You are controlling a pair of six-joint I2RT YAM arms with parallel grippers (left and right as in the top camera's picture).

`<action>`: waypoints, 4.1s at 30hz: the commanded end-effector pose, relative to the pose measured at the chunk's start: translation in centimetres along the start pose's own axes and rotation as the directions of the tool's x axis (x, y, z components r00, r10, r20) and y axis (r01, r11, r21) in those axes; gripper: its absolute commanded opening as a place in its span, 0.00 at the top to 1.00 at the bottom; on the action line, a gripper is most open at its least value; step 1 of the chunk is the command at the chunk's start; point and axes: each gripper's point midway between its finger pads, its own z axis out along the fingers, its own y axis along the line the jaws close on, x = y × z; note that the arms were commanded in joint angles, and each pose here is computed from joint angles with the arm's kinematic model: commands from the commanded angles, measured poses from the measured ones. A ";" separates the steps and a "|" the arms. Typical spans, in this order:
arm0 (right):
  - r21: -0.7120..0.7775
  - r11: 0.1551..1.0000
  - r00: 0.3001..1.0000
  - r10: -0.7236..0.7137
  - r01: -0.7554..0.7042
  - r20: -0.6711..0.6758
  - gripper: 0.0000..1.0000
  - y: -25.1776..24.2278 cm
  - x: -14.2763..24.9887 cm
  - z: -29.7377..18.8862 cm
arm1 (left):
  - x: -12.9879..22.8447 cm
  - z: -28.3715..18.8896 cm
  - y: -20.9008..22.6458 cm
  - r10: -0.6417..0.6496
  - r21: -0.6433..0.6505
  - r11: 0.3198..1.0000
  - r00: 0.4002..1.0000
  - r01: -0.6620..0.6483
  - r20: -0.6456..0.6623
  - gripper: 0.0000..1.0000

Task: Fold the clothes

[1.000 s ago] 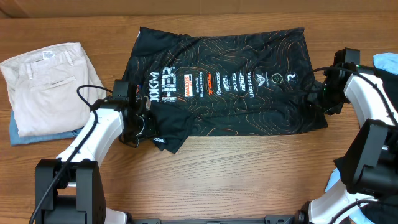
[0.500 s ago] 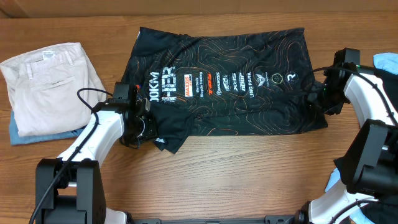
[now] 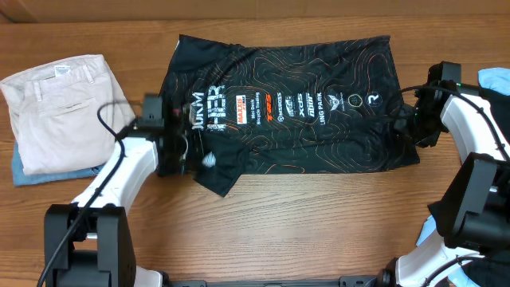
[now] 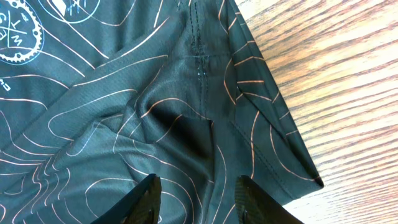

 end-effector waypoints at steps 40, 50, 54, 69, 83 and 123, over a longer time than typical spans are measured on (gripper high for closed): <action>0.076 0.996 0.990 0.066 -0.057 -0.125 0.21 -1.8 3.2 -0.4 | 0.8 -4.1 8.6 -0.126 -0.531 0.839 0.992 0.122 0.028 0.46; 0.079 0.993 0.986 0.099 -0.089 -0.137 0.15 -2.3 3.5 -0.5 | 3.1 -2.4 10.2 -0.133 -0.544 0.832 0.991 0.112 0.001 0.40; 0.079 0.993 0.986 0.100 -0.089 -0.136 0.15 -2.3 3.4 -0.5 | 2.7 -2.6 10.8 -0.118 -0.570 0.814 0.993 0.112 0.027 0.41; 0.081 0.993 0.985 0.100 -0.089 -0.143 0.16 -2.3 3.6 -0.5 | 2.9 -3.2 12.2 -0.107 -0.636 0.764 0.993 0.107 0.038 0.90; 0.038 0.995 0.983 0.096 -0.091 -0.158 0.16 -1.5 3.8 -0.5 | 2.9 -3.5 12.6 -0.103 -0.655 0.749 0.994 0.105 0.041 0.81; 0.099 0.991 0.992 0.097 -0.089 -0.082 0.76 -3.7 5.2 5.0 | 2.7 -5.2 14.3 -0.055 -0.748 0.661 0.998 0.064 0.037 0.96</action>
